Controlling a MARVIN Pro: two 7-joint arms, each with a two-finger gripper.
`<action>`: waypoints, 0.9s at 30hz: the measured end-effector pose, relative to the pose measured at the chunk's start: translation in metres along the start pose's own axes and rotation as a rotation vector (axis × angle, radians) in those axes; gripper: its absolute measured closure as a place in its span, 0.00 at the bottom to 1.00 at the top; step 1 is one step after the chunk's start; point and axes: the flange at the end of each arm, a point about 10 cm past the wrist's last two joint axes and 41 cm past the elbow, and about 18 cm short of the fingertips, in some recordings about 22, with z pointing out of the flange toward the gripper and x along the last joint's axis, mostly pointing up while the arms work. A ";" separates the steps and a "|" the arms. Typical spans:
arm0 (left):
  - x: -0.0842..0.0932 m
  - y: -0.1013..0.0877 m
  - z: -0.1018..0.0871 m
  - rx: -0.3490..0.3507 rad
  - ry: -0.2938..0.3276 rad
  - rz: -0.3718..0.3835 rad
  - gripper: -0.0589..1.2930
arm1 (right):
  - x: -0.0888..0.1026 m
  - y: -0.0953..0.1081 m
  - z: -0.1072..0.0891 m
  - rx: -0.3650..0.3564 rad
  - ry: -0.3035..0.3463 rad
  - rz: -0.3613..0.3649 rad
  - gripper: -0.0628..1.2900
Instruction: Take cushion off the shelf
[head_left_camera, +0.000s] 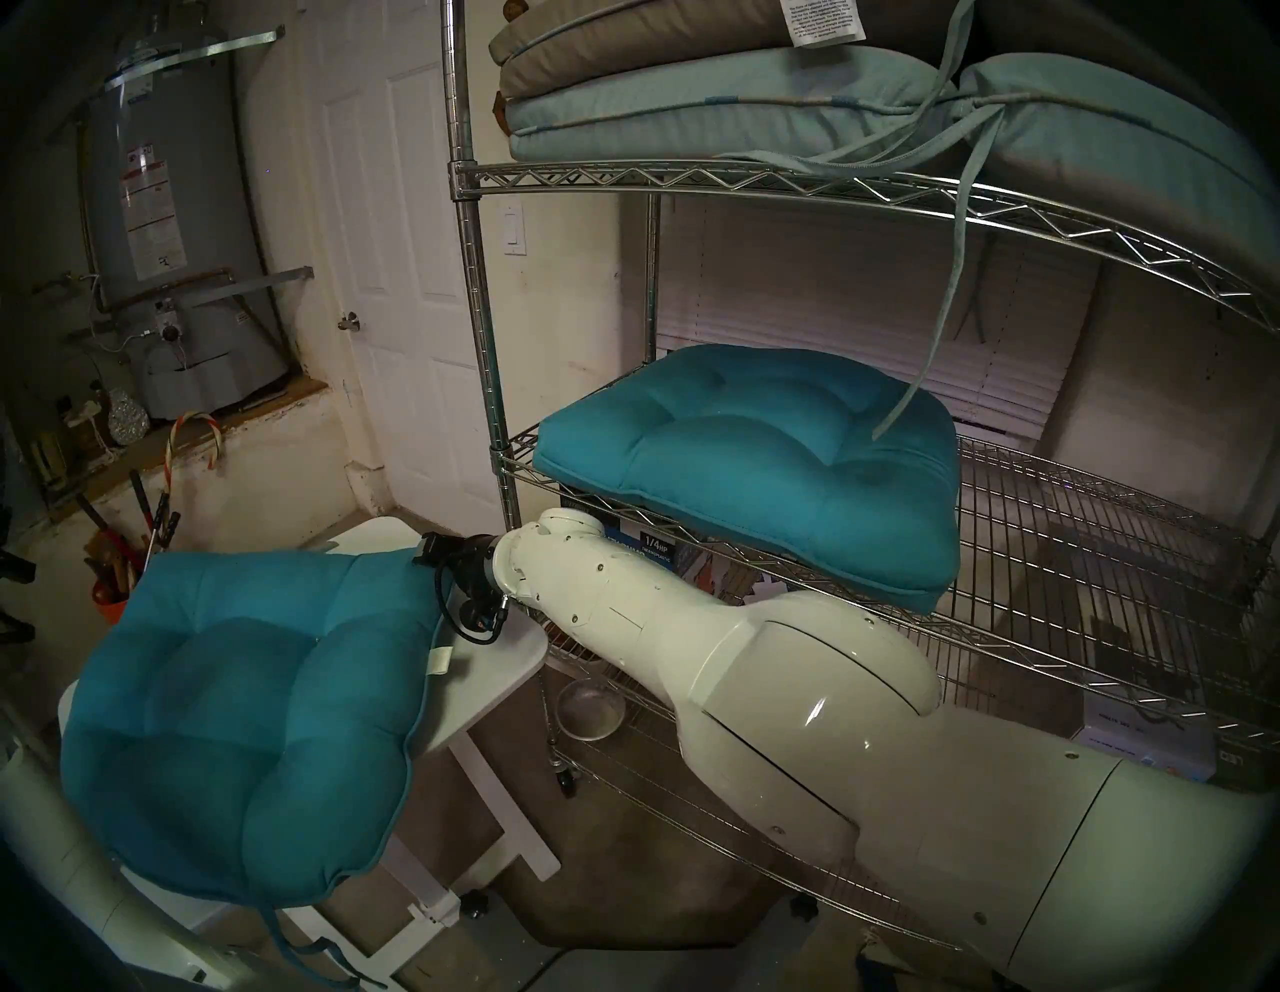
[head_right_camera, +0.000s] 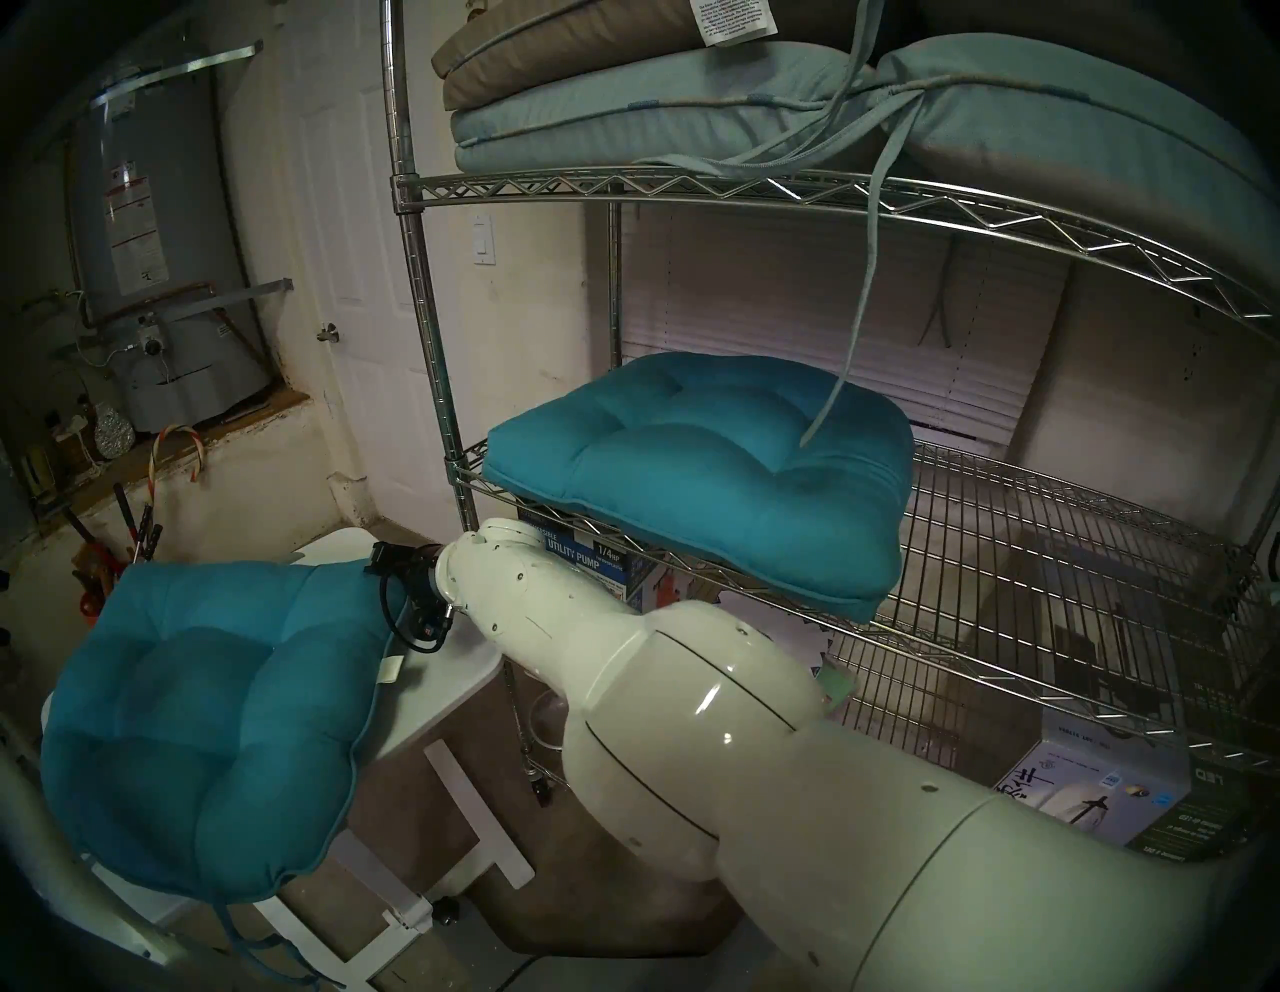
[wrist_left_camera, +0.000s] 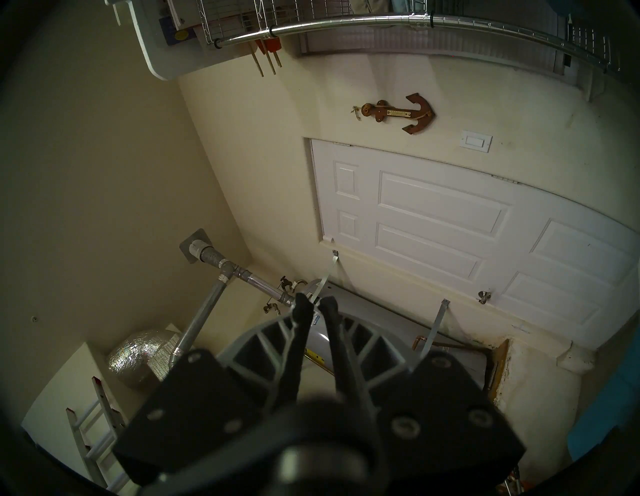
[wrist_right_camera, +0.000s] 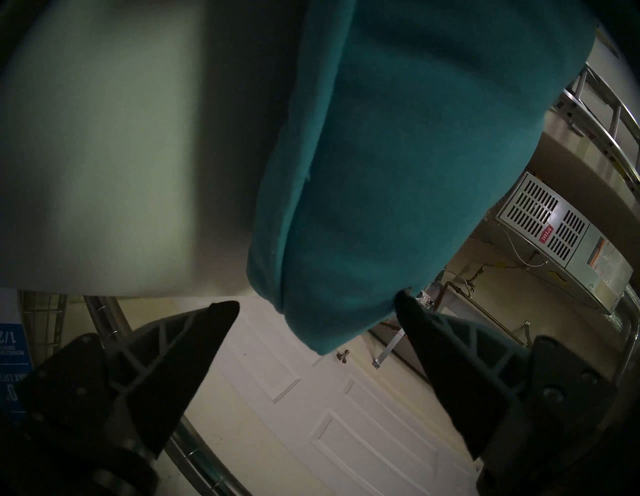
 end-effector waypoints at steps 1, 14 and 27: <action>0.000 0.000 0.000 0.000 0.000 0.000 0.73 | 0.000 0.002 0.000 -0.012 -0.002 0.008 0.05; 0.000 0.000 0.000 0.000 0.000 0.001 0.73 | -0.003 0.022 -0.002 -0.148 0.017 0.071 0.05; 0.000 0.000 0.000 0.000 0.001 0.001 0.73 | -0.007 0.037 -0.013 -0.318 0.039 0.083 0.05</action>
